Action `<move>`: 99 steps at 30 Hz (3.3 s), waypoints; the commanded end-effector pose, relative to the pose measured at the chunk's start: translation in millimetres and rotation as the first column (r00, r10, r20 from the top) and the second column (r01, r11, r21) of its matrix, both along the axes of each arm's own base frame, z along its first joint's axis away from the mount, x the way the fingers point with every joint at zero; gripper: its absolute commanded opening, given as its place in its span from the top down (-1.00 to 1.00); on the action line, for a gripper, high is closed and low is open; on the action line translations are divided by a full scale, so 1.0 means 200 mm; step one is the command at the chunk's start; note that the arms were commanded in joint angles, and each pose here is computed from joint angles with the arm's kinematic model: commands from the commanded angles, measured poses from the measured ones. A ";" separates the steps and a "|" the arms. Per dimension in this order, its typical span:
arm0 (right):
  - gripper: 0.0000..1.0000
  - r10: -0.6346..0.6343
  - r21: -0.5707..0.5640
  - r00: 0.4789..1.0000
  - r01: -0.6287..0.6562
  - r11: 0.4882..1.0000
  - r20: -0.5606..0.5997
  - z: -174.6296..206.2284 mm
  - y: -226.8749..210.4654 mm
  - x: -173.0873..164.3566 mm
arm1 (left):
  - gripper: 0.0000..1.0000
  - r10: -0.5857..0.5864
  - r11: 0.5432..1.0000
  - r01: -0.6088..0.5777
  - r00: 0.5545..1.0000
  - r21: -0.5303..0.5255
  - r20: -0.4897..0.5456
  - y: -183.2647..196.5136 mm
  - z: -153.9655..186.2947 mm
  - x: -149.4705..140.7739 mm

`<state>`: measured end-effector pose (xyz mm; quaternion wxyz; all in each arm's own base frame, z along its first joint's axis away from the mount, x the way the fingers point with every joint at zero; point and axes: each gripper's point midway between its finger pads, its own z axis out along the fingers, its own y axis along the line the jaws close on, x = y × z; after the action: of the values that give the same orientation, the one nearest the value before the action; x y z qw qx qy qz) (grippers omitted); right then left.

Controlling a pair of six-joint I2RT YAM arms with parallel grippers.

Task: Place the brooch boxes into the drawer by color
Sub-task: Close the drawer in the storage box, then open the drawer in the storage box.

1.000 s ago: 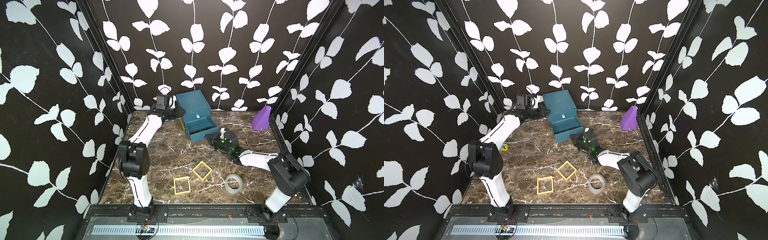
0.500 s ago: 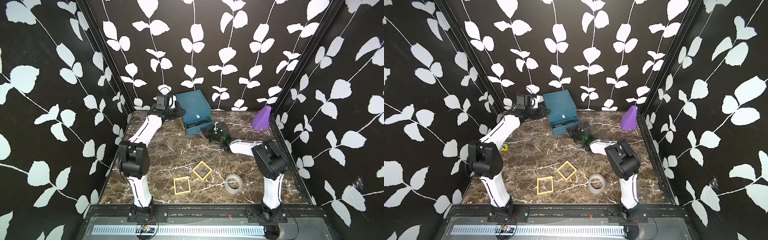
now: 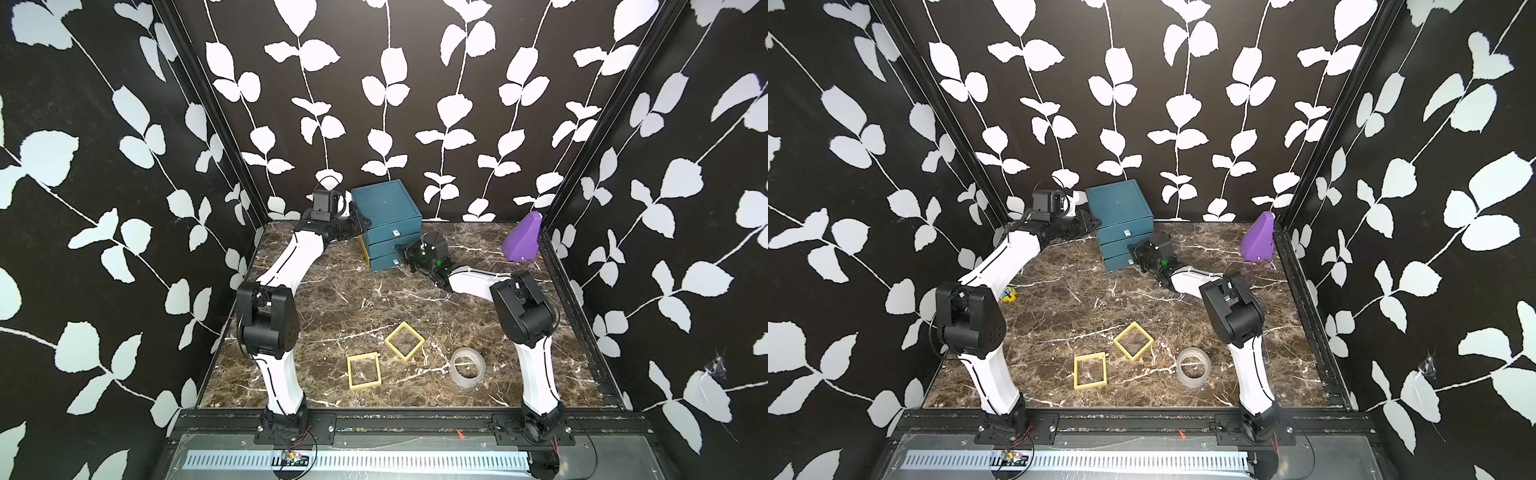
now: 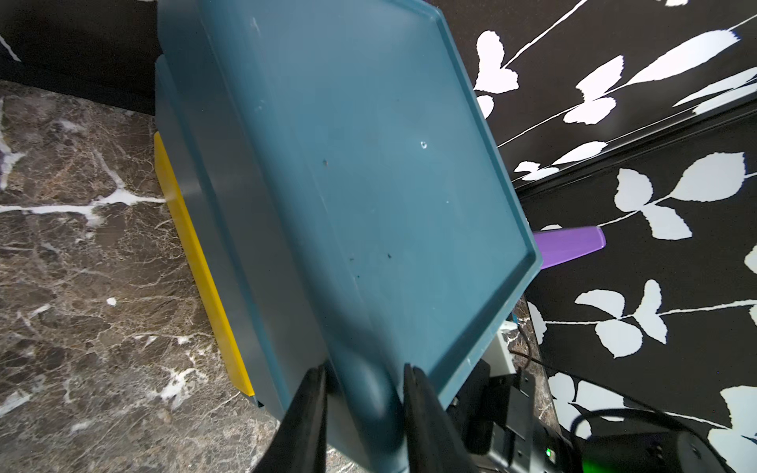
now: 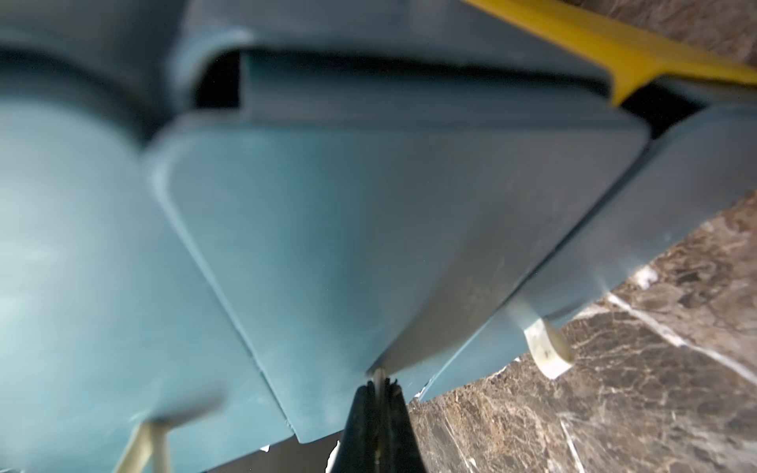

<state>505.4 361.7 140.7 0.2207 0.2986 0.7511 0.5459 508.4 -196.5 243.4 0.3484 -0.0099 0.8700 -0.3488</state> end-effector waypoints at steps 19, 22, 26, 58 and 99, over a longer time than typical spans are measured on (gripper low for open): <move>1.00 -0.015 0.062 0.999 0.013 0.998 0.033 0.13 0.04 0.06 | 0.44 -0.026 1.000 0.025 0.999 -0.006 -0.028 -0.02 -0.01 -0.08; 0.78 -0.025 0.069 0.999 0.023 0.997 0.037 0.15 0.03 0.05 | 0.44 -0.025 1.000 0.025 0.999 -0.005 -0.027 -0.02 -0.01 -0.08; 0.17 -0.042 0.088 0.997 0.036 0.995 0.063 0.22 -0.01 0.03 | 0.41 -0.024 1.000 0.024 1.000 -0.003 -0.020 -0.02 0.01 -0.08; 0.15 -0.040 0.055 0.998 0.043 0.998 -0.046 -0.29 -0.02 0.01 | 0.32 -0.032 0.999 0.032 0.999 0.001 -0.017 -0.02 0.03 -0.06; 1.00 0.008 -0.027 0.973 -0.015 1.000 -0.230 -0.28 -0.23 -0.63 | 0.32 -0.028 1.000 0.027 0.999 -0.007 -0.017 -0.02 0.01 -0.02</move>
<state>392.1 314.6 82.0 0.1601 0.3361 0.7868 0.4922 505.2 -197.7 244.1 0.3421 -0.0084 0.8713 -0.3516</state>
